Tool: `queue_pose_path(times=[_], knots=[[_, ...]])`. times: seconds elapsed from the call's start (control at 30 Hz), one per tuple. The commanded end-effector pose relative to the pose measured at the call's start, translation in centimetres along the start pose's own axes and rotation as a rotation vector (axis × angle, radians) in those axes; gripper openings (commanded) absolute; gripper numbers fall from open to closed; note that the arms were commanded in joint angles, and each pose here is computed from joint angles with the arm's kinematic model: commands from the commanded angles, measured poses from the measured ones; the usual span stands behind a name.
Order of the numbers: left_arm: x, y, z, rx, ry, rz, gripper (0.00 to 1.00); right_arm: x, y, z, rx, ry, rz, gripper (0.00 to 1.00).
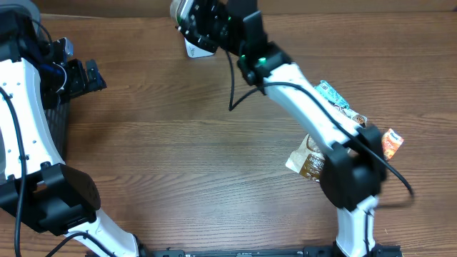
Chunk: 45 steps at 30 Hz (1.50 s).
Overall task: Scan the item barcode
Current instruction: 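Carry the jar right and set it down beside the wipes pack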
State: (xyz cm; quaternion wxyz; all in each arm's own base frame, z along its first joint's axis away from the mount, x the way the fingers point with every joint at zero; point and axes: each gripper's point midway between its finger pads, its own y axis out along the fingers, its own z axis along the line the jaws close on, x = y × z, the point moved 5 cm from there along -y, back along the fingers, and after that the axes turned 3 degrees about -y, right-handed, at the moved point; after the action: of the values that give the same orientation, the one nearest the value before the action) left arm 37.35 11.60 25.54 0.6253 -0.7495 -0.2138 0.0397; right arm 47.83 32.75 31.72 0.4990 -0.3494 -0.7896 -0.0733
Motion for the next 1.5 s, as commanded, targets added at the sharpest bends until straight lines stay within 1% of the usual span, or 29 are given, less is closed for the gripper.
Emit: queue_pose_path(times=[0.0, 0.13, 0.2, 0.27, 0.4, 0.47, 0.5, 0.53, 0.63, 0.67, 0.7, 0.73, 0.77, 1.0, 1.1, 1.27, 1.47], knots=[[0.1, -0.2, -0.3, -0.013, 0.001, -0.006, 0.99, 2.4, -3.0, 1.1, 0.113, 0.24, 0.027, 0.49], [0.1, -0.2, -0.3, -0.013, 0.001, -0.006, 1.0, -1.0, -4.6, 4.2, 0.241, 0.339, 0.256, 0.5], [0.1, -0.2, -0.3, -0.013, 0.001, -0.006, 1.0, -3.7, -5.7, 6.0, 0.305, 0.398, 0.407, 0.53], [0.1, -0.1, -0.3, -0.013, 0.001, -0.006, 1.0, -5.9, -6.6, 7.5, 0.353, 0.441, 0.523, 0.56], [0.1, -0.2, -0.3, -0.013, 0.001, -0.006, 1.0, -10.1, -8.3, 9.2, 0.408, 0.507, 0.731, 0.56], [0.1, -0.2, -0.3, -0.013, 0.001, -0.006, 0.99, -12.0, -9.1, 9.4, 0.4, 0.521, 0.827, 0.55], [0.1, -0.2, -0.3, -0.013, 0.001, -0.006, 1.0, -13.7, -9.8, 8.8, 0.357, 0.52, 0.909, 0.53], [0.1, -0.2, -0.3, -0.013, 0.001, -0.006, 0.99, -14.8, -10.1, 8.3, 0.317, 0.523, 0.954, 0.53], [0.1, -0.2, -0.3, -0.013, 0.001, -0.007, 1.0, -17.6, -11.1, 6.4, 0.194, 0.547, 1.065, 0.55], [0.1, -0.2, -0.3, -0.013, 0.001, -0.006, 0.99, -18.2, -11.5, 6.0, 0.174, 0.554, 1.089, 0.57], [0.1, -0.2, -0.3, -0.013, 0.001, -0.006, 1.0, -19.3, -11.9, 5.6, 0.144, 0.573, 1.123, 0.58], [0.1, -0.2, -0.3, -0.013, 0.001, -0.007, 0.99, -20.0, -12.3, 5.3, 0.13, 0.586, 1.143, 0.93], [0.1, -0.2, -0.3, -0.013, 0.001, -0.006, 1.0, -20.8, -12.7, 5.0, 0.12, 0.605, 1.157, 1.0], [0.1, -0.1, -0.3, -0.013, 0.001, -0.006, 1.0, -26.0, -15.7, 4.3, 0.07, 0.721, 1.234, 1.0], [0.1, -0.2, -0.3, -0.013, 0.001, -0.007, 1.0, -27.5, -16.7, 4.4, 0.066, 0.753, 1.261, 1.0], [0.1, -0.2, -0.3, -0.013, 0.001, -0.006, 1.0, -28.0, -16.9, 4.1, 0.065, 0.79, 1.232, 1.0], [0.1, -0.2, -0.3, -0.013, 0.001, -0.006, 0.99, -27.3, -16.0, 3.3, 0.048, 0.797, 1.179, 1.0]])
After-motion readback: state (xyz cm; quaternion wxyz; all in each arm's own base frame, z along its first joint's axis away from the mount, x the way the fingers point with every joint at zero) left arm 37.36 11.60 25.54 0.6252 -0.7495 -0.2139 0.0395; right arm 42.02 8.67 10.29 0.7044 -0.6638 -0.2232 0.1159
